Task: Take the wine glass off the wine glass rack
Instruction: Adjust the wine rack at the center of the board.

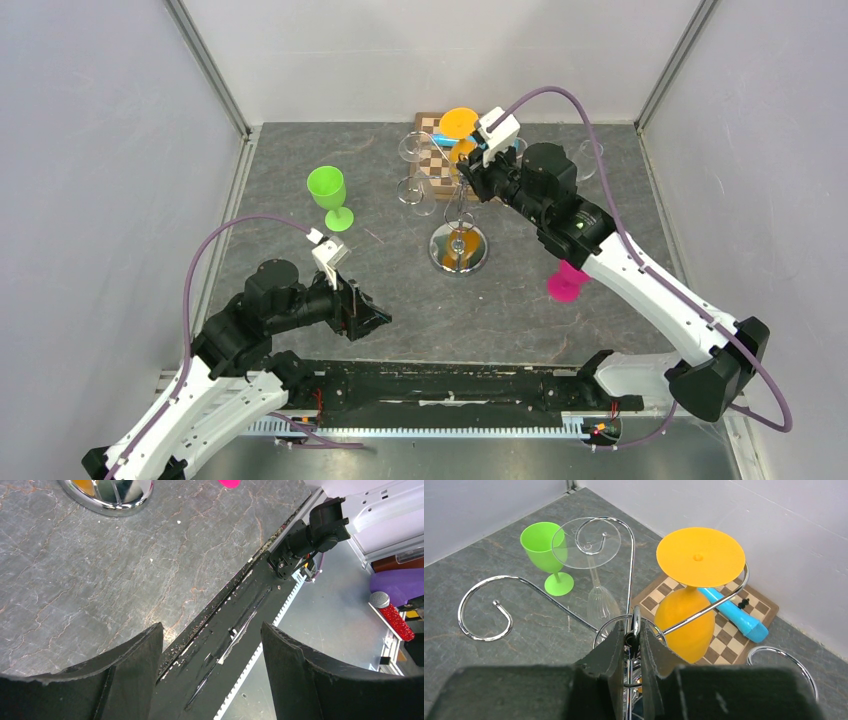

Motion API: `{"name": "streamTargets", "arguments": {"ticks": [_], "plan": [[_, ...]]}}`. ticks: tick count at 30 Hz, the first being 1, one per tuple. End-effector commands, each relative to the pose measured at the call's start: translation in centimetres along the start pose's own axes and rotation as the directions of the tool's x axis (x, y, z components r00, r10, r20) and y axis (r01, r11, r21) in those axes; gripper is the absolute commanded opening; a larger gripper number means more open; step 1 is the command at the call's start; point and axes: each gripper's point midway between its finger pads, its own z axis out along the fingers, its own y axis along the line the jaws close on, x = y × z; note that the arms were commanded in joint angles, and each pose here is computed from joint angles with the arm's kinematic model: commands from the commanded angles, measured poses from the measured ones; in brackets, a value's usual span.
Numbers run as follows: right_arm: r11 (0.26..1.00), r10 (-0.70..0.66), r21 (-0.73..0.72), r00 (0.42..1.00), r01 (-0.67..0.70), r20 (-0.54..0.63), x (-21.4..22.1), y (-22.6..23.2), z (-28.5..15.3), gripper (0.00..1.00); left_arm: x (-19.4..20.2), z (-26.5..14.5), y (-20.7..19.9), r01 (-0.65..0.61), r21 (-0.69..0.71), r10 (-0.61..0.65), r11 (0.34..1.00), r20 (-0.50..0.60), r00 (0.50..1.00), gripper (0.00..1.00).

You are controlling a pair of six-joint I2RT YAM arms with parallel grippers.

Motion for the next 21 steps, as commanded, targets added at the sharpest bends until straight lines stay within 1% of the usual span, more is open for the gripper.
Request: {"name": "streamTargets", "arguments": {"ticks": [1, 7, 13, 16, 21], "plan": [[0.991, -0.069, -0.105, 0.984, 0.087, 0.165, -4.9, 1.5, -1.5, 0.0, -0.8, 0.0, -0.1, 0.017, -0.005, -0.017, 1.0, 0.032, 0.999, 0.78], [0.977, -0.074, -0.179, 0.976, 0.111, 0.204, -6.5, 1.8, -1.7, 0.0, -1.1, -0.2, -0.3, 0.007, 0.002, -0.007, 1.0, 0.044, 0.999, 0.78], [0.963, -0.076, -0.232, 0.967, 0.134, 0.244, -7.8, 1.0, -1.8, 0.0, -2.1, -1.0, -0.4, -0.014, -0.022, 0.015, 1.0, 0.076, 0.997, 0.77], [0.947, -0.072, -0.283, 0.958, 0.153, 0.276, -8.4, 0.9, -1.7, 0.0, -2.8, -1.5, -0.7, -0.02, -0.023, 0.022, 1.0, 0.093, 0.995, 0.78], [0.918, -0.057, -0.361, 0.954, 0.165, 0.293, -9.0, 0.7, -1.1, 0.0, -4.0, -1.9, -1.5, -0.022, -0.007, 0.023, 1.0, 0.113, 0.993, 0.77]]}}
